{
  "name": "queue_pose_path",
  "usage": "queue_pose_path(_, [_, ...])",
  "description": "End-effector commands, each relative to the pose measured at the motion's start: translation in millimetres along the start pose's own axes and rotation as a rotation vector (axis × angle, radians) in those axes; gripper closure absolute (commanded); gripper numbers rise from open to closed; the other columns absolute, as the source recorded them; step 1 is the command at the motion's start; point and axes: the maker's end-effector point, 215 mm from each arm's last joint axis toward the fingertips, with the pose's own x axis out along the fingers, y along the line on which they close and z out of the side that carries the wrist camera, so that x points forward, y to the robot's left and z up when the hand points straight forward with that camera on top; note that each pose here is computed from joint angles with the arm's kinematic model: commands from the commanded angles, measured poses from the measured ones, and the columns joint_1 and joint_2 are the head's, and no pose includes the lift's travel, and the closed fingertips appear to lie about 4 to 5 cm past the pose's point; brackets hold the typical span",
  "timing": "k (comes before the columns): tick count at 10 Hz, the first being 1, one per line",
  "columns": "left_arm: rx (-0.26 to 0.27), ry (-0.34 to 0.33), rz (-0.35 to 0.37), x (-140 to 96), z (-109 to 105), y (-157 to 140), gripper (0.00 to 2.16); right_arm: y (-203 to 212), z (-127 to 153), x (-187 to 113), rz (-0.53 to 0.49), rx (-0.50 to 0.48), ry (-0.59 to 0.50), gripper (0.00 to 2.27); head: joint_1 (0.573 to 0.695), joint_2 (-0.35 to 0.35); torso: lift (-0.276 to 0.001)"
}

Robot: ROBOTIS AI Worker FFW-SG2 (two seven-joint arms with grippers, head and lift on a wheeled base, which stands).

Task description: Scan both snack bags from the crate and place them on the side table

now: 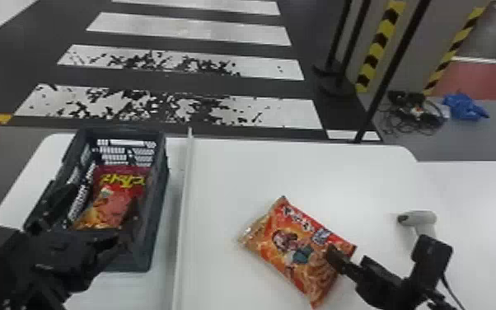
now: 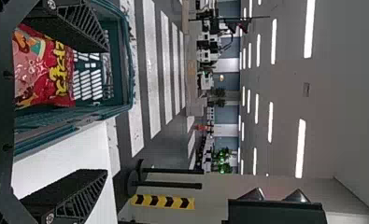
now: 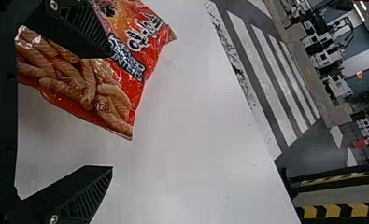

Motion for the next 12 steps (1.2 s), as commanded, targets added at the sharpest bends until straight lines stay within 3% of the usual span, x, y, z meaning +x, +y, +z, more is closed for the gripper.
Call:
queue_pose_path(1, [-0.004, 0.008, -0.001, -0.1, -4.4, -0.9, 0.08, 3.2, -5.1, 8.0, 0.04, 0.072, 0.056, 0.07, 0.695, -0.117, -0.098])
queue_pose_path(3, [-0.01, 0.02, -0.001, -1.2, -10.8, -0.7, 0.08, 2.4, -7.3, 18.3, 0.074, 0.134, 0.097, 0.12, 0.695, -0.108, -0.098])
queue_pose_path(4, [-0.014, 0.03, 0.0, -1.9, -15.8, -0.5, 0.08, 4.9, -12.4, 21.7, 0.114, 0.178, 0.125, 0.4, 0.695, -0.105, -0.098])
queue_pose_path(6, [-0.019, 0.035, 0.001, -3.0, -18.7, 0.3, 0.08, 16.6, -19.0, 25.1, 0.21, 0.311, 0.176, 1.63, 0.695, -0.091, -0.098])
queue_pose_path(8, [-0.021, 0.04, 0.004, -3.8, -22.4, 2.2, 0.08, 20.5, -25.5, 25.1, 0.251, 0.36, 0.216, 2.25, 0.695, -0.078, -0.098])
queue_pose_path(10, [-0.025, 0.046, 0.005, -4.9, -25.4, 2.9, 0.08, 31.4, -30.1, 17.5, 0.342, 0.463, 0.261, 2.25, 0.695, -0.063, -0.098])
queue_pose_path(12, [-0.029, 0.052, 0.008, -5.7, -28.4, 4.1, 0.08, 34.0, -17.7, 14.2, 0.37, 0.462, 0.23, 2.24, 0.695, -0.05, -0.098])
